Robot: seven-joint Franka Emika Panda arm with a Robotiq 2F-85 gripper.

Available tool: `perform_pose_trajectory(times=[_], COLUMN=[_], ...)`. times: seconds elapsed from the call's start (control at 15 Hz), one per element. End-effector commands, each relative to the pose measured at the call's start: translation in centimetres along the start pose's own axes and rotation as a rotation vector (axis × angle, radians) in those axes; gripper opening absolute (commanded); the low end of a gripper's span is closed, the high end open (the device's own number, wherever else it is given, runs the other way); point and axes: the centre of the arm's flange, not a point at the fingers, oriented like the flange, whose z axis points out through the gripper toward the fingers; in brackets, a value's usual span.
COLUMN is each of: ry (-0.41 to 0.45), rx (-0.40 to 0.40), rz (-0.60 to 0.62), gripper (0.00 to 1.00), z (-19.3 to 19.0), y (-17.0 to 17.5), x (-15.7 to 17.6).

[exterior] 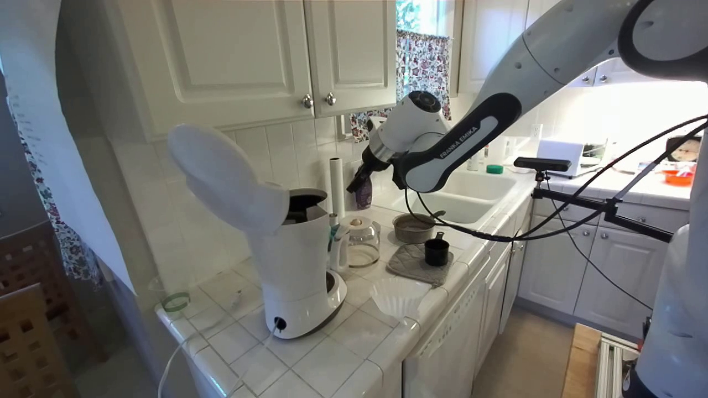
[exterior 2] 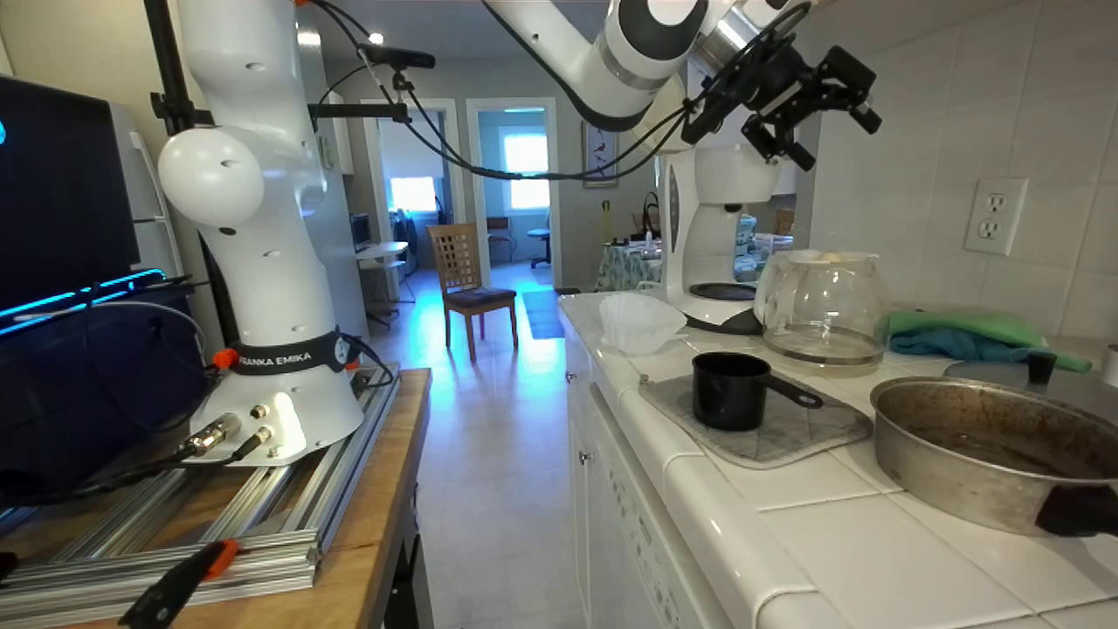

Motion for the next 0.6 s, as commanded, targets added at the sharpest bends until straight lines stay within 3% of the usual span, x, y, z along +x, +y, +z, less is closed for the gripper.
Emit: perform_pose_trajectory(times=[0.0, 0.53], ry=[-0.037, -0.397], rx=[-0.045, -0.058], rz=[0.063, 0.378], gripper=[1.0, 1.0], z=[-0.9, -5.8], y=[-0.8, 1.4], x=[0.6, -0.7])
